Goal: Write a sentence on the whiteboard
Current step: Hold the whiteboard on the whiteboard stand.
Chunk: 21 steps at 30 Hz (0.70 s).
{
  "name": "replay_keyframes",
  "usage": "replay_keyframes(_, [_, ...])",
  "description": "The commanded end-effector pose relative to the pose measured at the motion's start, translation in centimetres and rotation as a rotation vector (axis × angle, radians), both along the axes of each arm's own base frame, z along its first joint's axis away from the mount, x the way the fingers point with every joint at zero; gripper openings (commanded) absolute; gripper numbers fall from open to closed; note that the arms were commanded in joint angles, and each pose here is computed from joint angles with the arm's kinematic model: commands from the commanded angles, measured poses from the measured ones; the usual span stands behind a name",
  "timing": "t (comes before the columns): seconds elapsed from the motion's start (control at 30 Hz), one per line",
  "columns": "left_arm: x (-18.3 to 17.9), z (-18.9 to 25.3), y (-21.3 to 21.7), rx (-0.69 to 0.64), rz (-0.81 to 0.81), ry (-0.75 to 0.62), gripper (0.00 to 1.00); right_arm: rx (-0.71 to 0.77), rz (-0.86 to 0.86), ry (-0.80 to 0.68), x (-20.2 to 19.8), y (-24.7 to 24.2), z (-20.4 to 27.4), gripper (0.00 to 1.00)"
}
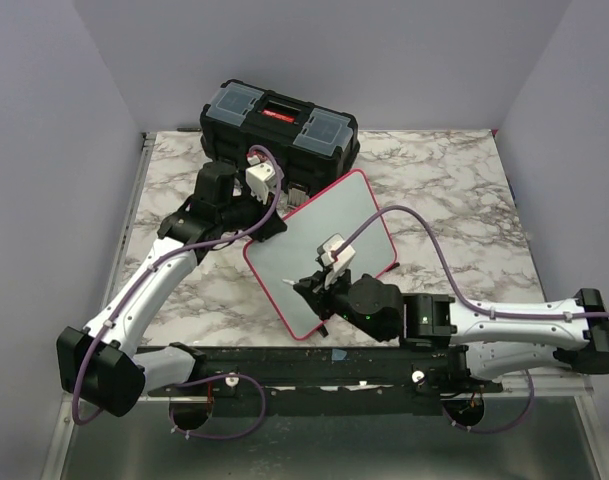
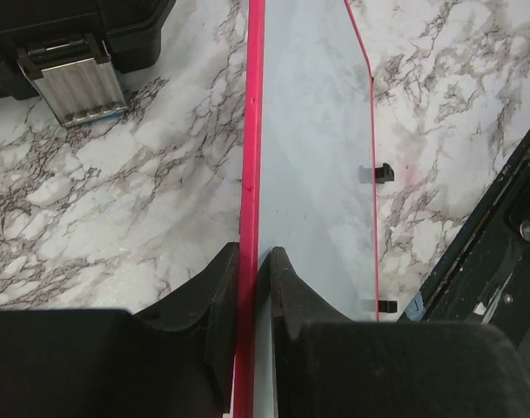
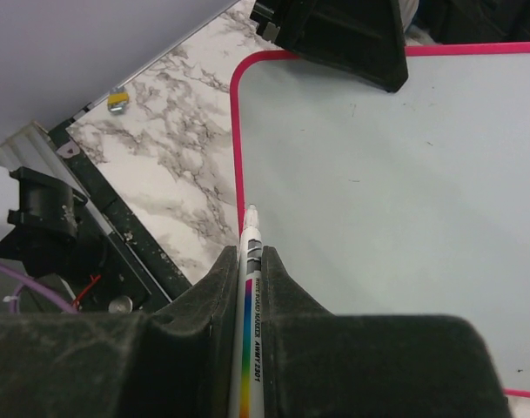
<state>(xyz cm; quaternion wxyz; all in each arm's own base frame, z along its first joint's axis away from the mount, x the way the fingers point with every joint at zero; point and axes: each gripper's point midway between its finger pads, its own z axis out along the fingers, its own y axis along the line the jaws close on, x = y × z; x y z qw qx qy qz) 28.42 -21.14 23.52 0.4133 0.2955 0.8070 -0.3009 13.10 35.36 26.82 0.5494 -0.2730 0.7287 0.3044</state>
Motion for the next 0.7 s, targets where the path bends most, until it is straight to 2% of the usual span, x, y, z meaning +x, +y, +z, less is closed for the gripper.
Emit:
replay_keyframes(0.0, [1.5, 0.4, 0.9, 0.042, 0.048, -0.103, 0.00, 0.057, -0.063, -0.040, 1.2, 1.6, 1.6, 0.01])
replay_keyframes(0.3, [1.1, 0.5, 1.0, 0.039, 0.046, -0.119, 0.00, 0.088, -0.157, -0.064, 2.9, 3.5, 1.6, 0.01])
replay_keyframes(0.67, [0.8, 0.7, 1.0, 0.035, 0.043, -0.129, 0.00, 0.049, -0.166, -0.089, 3.5, 5.8, 0.7, 0.01])
